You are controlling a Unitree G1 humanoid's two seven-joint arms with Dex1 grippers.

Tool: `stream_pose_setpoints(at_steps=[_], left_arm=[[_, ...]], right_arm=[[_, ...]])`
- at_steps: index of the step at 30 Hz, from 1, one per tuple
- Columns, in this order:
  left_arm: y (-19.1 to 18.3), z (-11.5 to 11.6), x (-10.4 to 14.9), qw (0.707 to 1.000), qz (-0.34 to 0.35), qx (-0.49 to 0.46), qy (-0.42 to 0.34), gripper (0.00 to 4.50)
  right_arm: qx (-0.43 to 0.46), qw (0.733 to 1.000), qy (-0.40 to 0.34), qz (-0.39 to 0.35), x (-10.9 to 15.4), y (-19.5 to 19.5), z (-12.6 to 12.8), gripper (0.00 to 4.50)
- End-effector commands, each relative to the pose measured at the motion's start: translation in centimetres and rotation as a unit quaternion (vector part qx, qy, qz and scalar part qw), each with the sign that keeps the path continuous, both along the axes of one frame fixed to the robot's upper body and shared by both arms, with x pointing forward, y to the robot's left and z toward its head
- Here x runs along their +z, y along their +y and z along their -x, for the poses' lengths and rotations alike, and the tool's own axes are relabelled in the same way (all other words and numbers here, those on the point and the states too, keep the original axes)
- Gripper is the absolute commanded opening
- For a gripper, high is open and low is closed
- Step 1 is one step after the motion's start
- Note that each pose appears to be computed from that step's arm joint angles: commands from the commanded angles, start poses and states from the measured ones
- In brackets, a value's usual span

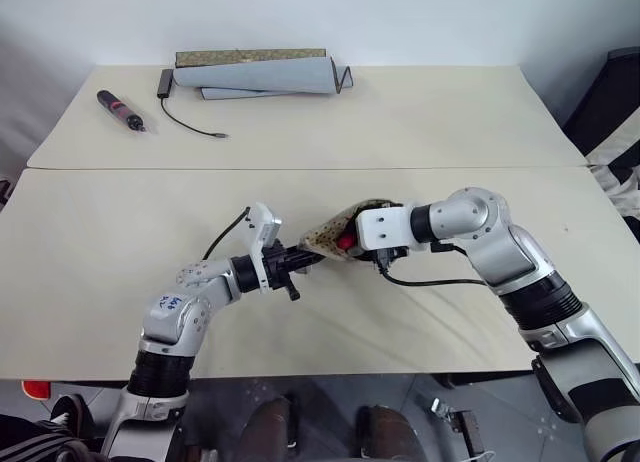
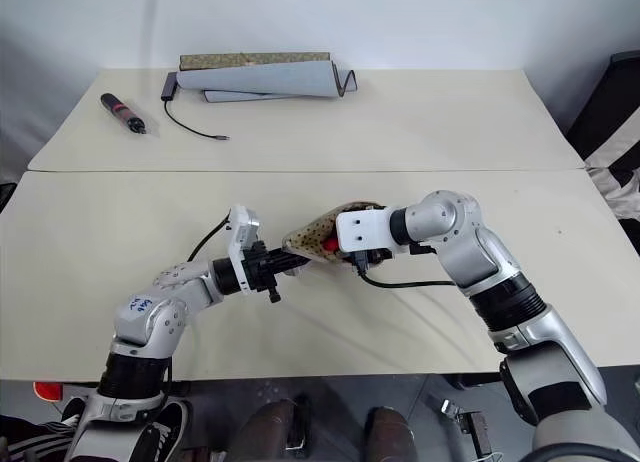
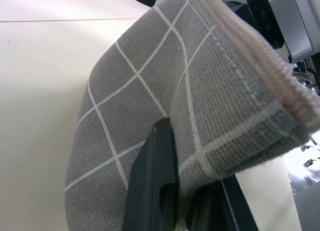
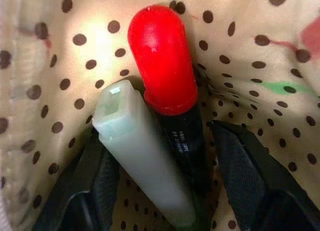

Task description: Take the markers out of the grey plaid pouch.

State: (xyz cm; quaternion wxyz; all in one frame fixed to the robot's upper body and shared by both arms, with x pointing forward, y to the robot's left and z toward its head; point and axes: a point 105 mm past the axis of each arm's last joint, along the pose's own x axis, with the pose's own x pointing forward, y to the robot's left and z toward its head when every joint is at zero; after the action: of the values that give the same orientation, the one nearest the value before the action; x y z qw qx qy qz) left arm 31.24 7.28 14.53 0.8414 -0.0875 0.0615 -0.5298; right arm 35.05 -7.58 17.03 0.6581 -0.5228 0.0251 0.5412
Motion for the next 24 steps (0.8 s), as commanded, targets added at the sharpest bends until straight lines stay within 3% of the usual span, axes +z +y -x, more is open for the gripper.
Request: stream_pose_setpoints(at_steps=[1, 6, 8, 20, 24], left_arm=[[-0.5, 0.8, 1.4, 0.999, 0.018, -0.022, -0.027, 0.0], [-0.4, 0.7, 1.6, 0.999, 0.018, -0.022, -0.029, 0.0], [-0.5, 0.8, 1.5, 0.999, 0.018, -0.023, -0.029, 0.0], [-0.6, 0.7, 1.6, 0.999, 0.02, -0.023, -0.028, 0.0], [-0.6, 0.8, 1.6, 0.999, 0.022, -0.024, -0.026, 0.0]], right_arm=[[0.011, 1.0, -0.003, -0.017, 0.7, 0.2, 0.4, 2.3], [0.01, 1.0, -0.003, -0.028, 0.8, 0.3, 0.7, 0.82], [0.007, 1.0, -0.007, -0.025, 1.0, 0.1, 0.6, 0.56], [-0.001, 0.999, 0.012, -0.036, 1.6, -0.2, 0.9, 0.56], [-0.015, 0.999, 0.034, -0.031, 0.9, -0.6, 1.1, 1.92]])
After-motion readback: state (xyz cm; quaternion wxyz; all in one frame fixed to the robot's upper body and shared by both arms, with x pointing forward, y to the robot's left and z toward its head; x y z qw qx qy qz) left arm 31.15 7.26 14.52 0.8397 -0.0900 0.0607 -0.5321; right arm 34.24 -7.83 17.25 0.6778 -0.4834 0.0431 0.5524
